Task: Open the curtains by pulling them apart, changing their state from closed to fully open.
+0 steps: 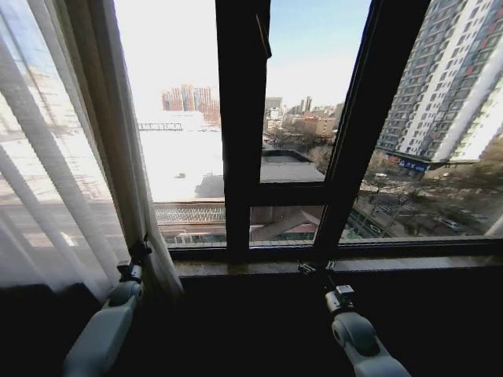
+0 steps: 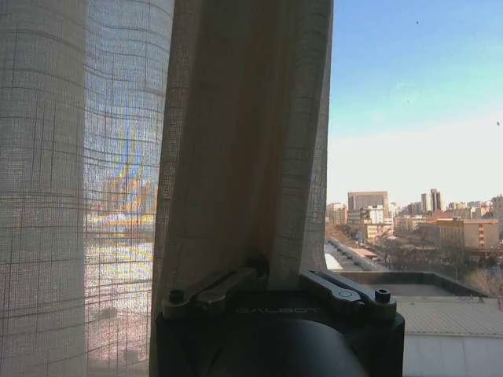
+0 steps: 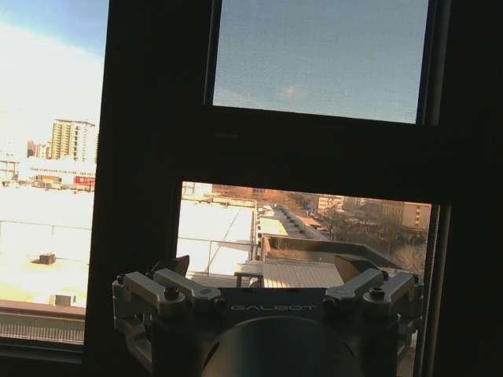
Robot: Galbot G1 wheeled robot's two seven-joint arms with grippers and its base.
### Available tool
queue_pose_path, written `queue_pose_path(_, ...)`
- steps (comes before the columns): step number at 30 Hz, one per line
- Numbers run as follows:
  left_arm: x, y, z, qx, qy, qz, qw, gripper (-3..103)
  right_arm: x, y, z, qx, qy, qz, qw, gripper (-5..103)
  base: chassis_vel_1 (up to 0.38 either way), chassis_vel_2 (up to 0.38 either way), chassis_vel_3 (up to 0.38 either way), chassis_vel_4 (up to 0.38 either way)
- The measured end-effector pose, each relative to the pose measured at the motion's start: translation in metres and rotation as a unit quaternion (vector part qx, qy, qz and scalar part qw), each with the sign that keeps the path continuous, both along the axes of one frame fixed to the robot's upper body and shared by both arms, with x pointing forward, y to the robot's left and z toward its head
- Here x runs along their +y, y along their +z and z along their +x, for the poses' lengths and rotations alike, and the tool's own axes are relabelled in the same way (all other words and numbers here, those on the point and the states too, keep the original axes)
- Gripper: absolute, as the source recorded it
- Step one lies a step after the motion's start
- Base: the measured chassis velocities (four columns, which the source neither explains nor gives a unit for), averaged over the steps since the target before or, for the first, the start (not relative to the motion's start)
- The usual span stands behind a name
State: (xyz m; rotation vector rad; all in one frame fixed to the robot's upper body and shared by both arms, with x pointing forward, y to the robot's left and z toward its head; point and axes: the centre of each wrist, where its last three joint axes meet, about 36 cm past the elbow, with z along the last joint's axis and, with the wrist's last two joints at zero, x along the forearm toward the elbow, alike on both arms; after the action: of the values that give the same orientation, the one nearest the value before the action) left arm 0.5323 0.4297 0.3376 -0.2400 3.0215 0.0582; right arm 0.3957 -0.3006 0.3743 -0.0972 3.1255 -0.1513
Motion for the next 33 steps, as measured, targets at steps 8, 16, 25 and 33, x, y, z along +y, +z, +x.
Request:
queue_pose_path(8, 0.0020, -0.0022, -0.0024, 0.000, 0.002, 0.000, 1.0000, 0, 0.0000, 0.0000, 0.0000, 0.000, 0.000, 0.000, 1.000, 100, 0.344, 0.352, -0.349, -0.357)
queue_pose_path(16, 0.0028, -0.0028, -0.0034, -0.001, 0.004, 0.000, 1.0000, 0, 0.0001, 0.0000, 0.0000, 0.000, 0.000, 0.000, 1.000, 100, 0.294, 0.308, -0.303, -0.301)
queue_pose_path(25, 0.0029, -0.0031, -0.0045, 0.000, 0.006, 0.001, 1.0000, 0, 0.0000, 0.0000, 0.0000, 0.000, 0.000, 0.000, 1.000, 100, 0.053, 0.034, -0.042, -0.044)
queue_pose_path(33, 0.0025, -0.0031, -0.0056, 0.001, 0.006, 0.002, 1.0000, 0, -0.0002, 0.0001, 0.0000, 0.000, 0.000, 0.000, 1.000, 100, -0.016, -0.018, 0.016, 0.017)
